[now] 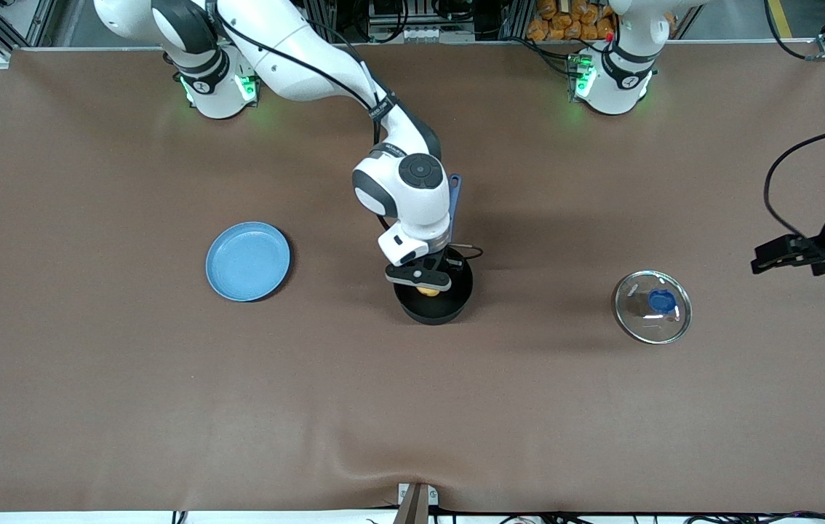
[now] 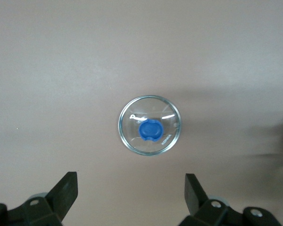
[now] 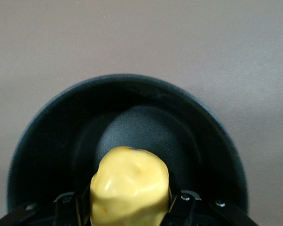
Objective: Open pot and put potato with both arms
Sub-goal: 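Lower the potato into the saucepan with the right gripper while the left gripper withdraws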
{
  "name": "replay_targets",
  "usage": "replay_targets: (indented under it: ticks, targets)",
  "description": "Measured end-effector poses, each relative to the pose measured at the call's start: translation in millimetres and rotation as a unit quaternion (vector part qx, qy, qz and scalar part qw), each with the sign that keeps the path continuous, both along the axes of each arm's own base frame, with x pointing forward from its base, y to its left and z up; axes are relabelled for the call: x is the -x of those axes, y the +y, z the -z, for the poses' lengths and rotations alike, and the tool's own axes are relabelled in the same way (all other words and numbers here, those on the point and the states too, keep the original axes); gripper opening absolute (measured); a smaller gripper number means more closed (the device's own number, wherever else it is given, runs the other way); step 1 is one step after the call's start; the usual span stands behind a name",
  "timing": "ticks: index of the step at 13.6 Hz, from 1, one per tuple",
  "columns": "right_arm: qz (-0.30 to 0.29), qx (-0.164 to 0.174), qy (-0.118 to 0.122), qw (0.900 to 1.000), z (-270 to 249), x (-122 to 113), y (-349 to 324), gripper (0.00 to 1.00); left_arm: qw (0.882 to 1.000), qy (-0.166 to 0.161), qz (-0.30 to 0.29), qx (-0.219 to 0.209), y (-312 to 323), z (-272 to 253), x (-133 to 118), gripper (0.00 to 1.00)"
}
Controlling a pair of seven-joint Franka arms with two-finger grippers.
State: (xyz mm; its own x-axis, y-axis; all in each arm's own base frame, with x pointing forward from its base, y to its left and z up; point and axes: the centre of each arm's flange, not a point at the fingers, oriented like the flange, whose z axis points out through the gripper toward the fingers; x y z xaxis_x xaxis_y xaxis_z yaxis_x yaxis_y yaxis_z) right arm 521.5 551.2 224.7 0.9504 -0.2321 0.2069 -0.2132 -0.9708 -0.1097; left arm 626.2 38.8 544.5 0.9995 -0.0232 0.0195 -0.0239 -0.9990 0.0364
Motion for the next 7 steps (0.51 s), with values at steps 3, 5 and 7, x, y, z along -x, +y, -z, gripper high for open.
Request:
replay_targets:
  ticks: [3,5,7]
  targets:
    - [-0.001,0.001,0.000,1.000,9.2,0.6,0.3,0.63,1.000,-0.009,-0.020,0.005,-5.7,-37.1,15.6,1.00]
    - [-0.001,0.001,-0.001,1.000,9.4,0.0,-0.2,0.63,1.000,-0.008,-0.030,0.004,-17.6,-58.2,30.3,1.00]
    - [-0.001,0.001,-0.001,1.000,8.8,-0.8,-0.4,0.67,1.000,-0.002,-0.026,0.002,-32.0,-74.3,44.2,1.00]
